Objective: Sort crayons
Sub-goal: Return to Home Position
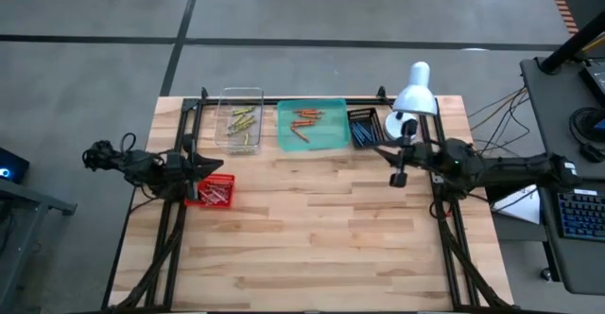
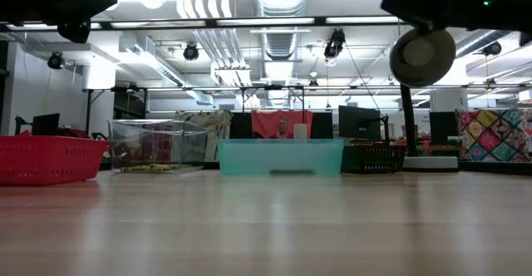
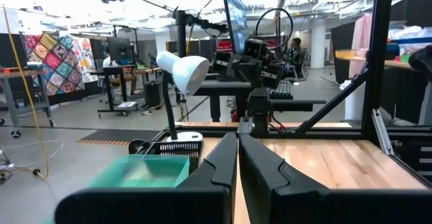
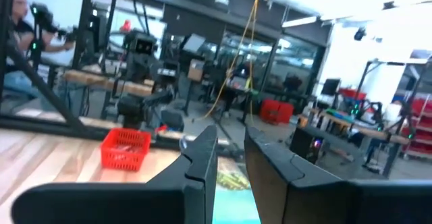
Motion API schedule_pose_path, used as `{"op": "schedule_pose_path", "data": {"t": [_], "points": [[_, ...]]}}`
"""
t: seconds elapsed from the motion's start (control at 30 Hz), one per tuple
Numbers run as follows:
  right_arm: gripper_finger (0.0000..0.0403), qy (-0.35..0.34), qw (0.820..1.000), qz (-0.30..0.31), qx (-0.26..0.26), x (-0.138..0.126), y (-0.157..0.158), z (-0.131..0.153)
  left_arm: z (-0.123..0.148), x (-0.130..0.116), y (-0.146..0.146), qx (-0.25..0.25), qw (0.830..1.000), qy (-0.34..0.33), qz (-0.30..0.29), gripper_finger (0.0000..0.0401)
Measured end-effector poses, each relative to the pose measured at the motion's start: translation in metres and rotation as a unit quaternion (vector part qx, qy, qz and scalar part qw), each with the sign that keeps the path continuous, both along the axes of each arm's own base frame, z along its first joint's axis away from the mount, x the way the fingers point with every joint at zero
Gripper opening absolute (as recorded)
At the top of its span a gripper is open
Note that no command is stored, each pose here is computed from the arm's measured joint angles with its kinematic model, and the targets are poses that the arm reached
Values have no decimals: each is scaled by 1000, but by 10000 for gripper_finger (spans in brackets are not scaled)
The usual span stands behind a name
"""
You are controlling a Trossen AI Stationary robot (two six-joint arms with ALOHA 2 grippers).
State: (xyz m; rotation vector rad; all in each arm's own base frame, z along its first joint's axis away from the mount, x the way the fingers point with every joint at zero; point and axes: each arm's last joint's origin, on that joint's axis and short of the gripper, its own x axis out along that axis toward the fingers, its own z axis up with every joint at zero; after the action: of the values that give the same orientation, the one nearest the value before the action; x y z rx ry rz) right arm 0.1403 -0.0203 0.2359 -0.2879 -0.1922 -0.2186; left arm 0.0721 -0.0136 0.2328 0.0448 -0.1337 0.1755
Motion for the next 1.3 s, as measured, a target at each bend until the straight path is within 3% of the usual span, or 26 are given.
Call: {"op": "schedule_pose_path", "data": {"t": [0.13,0.43,0.73,0.97,1.3], "points": [[63,-67,998,-11,-2,-28,3,0,-1,0,0,-2,1000,1,1,0],[64,-78,996,-36,15,-60,6,-8,-4,2,-1,-19,1000,0,-1,0],[63,-20,999,-43,21,-59,5,-5,-51,18,-6,-71,997,-16,9,0],[61,-10,999,-36,32,-59,5,-12,-51,18,-6,-78,997,-18,12,0],[59,31,998,-27,41,-49,5,-46,-52,18,-5,-67,997,-9,32,0]]}}
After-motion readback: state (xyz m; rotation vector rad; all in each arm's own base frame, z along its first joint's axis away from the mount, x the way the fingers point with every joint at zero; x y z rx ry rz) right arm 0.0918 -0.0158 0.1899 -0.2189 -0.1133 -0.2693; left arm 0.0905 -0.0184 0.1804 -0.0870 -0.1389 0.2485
